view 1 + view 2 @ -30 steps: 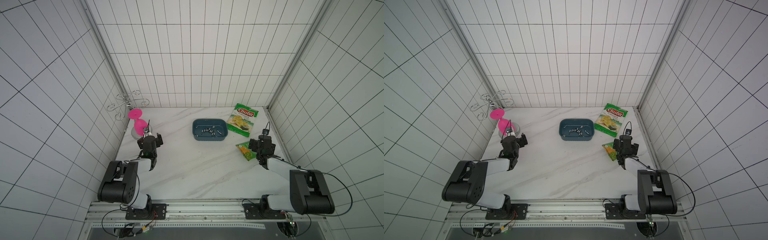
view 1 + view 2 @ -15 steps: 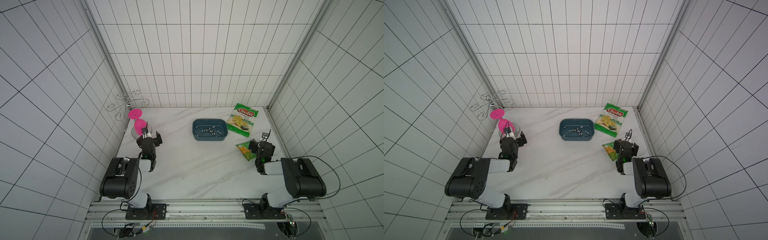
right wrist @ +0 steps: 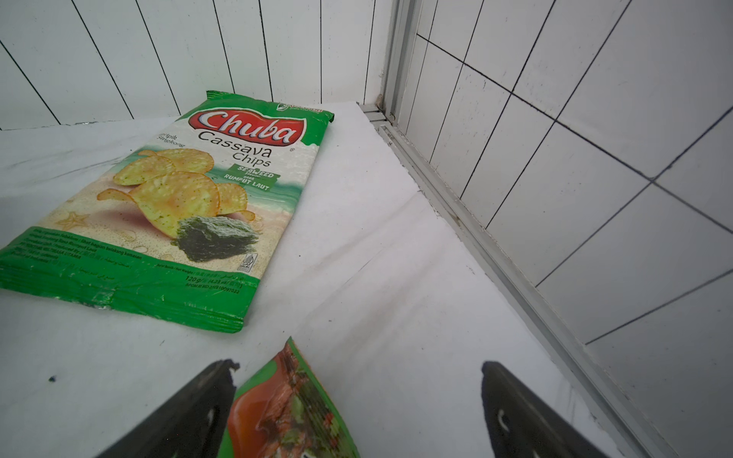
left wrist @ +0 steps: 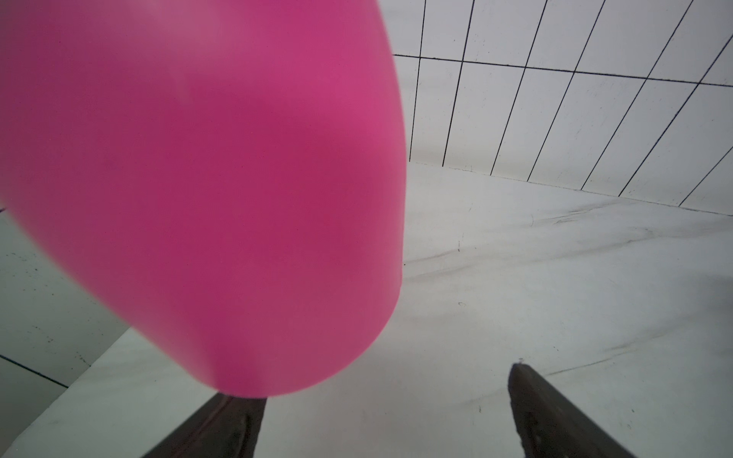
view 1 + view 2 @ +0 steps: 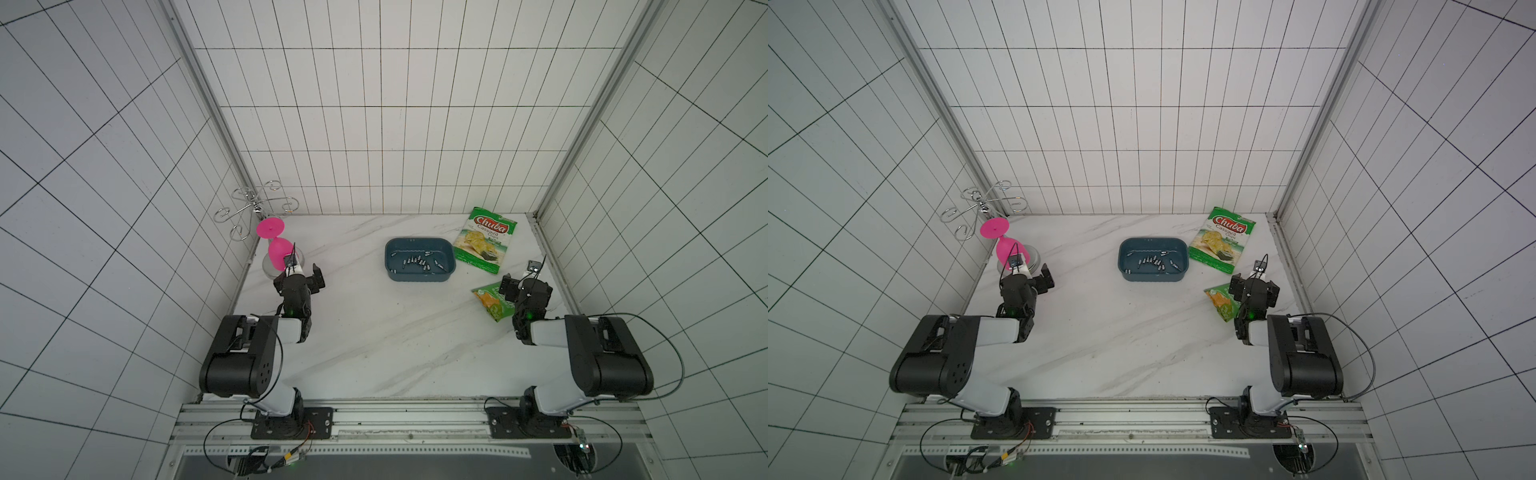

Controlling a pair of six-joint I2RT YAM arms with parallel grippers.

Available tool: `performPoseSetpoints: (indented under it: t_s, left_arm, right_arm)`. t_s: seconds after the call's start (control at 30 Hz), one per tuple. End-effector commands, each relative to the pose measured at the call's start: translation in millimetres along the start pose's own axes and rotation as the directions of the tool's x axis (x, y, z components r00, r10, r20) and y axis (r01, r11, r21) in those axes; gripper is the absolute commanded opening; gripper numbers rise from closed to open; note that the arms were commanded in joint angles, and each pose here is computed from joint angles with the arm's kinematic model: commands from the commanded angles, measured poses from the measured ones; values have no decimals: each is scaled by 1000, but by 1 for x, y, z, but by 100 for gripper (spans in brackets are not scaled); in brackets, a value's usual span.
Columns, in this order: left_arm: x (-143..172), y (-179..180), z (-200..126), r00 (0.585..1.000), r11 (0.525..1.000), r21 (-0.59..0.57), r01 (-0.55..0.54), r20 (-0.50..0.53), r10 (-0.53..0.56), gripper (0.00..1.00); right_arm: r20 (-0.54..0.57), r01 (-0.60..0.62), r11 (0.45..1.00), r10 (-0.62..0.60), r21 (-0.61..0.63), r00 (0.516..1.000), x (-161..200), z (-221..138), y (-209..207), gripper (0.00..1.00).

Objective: Put the bit on the desktop into the storage box
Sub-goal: Reset both arms

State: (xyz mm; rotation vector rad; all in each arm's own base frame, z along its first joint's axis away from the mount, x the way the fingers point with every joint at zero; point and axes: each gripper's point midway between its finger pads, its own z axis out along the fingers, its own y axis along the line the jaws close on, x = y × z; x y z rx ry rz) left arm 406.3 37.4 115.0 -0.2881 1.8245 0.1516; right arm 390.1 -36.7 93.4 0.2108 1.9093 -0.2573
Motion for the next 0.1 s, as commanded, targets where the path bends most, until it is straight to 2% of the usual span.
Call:
performPoseSetpoints:
  t_s: [0.0, 0.07]
  left_arm:
    - [-2, -2, 3, 1000, 1000, 10, 6, 1, -6, 98]
    - [-2, -1, 3, 1000, 1000, 9, 6, 0, -6, 98]
  right_arm:
    - [12, -19, 1000, 19, -3, 1000, -6, 2, -2, 99]
    - [11, -17, 1000, 17, -1, 1000, -6, 2, -1, 99]
